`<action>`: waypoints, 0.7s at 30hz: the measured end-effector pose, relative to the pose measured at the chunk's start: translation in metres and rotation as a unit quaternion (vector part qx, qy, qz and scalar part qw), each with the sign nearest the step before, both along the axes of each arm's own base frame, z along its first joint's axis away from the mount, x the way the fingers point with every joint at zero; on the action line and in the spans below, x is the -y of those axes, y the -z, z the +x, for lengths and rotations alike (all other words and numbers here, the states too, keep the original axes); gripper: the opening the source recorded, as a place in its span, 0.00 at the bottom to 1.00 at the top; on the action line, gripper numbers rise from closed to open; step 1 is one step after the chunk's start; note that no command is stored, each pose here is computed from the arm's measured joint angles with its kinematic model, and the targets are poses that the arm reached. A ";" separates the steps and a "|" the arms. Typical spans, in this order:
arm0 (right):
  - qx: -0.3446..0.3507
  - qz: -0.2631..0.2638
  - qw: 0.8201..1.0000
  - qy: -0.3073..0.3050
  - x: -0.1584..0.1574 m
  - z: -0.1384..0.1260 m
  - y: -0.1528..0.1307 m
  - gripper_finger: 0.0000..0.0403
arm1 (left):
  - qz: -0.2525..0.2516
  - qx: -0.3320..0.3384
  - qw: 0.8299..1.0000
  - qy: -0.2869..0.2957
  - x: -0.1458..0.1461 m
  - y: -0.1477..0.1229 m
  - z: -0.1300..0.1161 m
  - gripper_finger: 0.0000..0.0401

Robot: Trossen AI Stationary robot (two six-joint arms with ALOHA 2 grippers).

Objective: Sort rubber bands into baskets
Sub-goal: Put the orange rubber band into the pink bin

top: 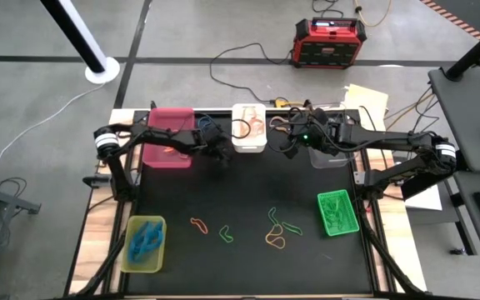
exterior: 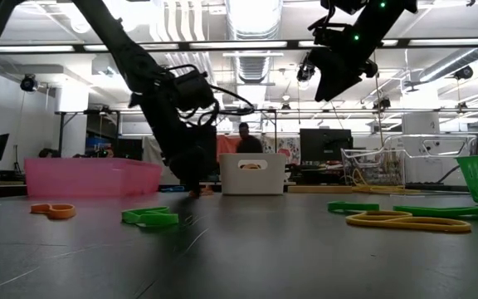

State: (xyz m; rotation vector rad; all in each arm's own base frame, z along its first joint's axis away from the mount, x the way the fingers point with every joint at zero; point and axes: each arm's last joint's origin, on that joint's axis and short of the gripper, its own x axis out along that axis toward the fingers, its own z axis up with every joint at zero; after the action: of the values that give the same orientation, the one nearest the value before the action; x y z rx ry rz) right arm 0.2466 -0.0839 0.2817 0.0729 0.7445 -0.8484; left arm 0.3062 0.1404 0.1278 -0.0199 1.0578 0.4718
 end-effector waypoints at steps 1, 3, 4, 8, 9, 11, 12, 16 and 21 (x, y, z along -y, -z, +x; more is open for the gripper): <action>0.000 0.000 1.000 0.000 0.000 0.000 0.000 0.39 | -0.002 -0.007 1.000 -0.002 0.002 -0.003 -0.003 0.00; 0.000 0.000 1.000 0.000 0.000 0.000 0.000 0.39 | -0.001 -0.008 1.000 0.000 0.007 -0.016 -0.008 0.00; 0.000 0.000 1.000 0.000 0.000 0.000 0.000 0.39 | 0.003 0.000 1.000 0.003 0.009 -0.025 -0.009 0.00; 0.001 0.000 1.000 0.000 0.000 0.000 0.000 0.39 | 0.009 0.022 1.000 0.009 0.018 -0.063 -0.024 0.00; 0.001 0.000 1.000 0.001 0.000 0.000 0.000 0.39 | 0.012 0.027 1.000 0.009 0.020 -0.071 -0.029 0.00; 0.003 0.001 1.000 0.002 0.000 0.000 0.000 0.39 | 0.020 0.042 0.999 0.010 0.024 -0.091 -0.040 0.00; 0.003 0.002 1.000 0.003 0.000 0.000 0.000 0.39 | 0.022 0.046 0.999 0.010 0.027 -0.099 -0.047 0.00; 0.004 0.002 1.000 0.003 0.000 0.000 0.000 0.39 | 0.018 0.031 0.999 -0.010 0.037 -0.126 -0.079 0.00; 0.008 0.003 1.000 0.006 0.000 0.000 0.000 0.39 | 0.042 -0.023 0.992 -0.113 0.045 -0.144 -0.119 0.00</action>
State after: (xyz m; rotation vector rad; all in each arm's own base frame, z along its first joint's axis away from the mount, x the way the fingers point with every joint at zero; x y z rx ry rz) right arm 0.2469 -0.0840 0.2820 0.0905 0.7319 -0.8553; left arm 0.1867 0.0952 0.2713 -0.0554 1.0862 0.7242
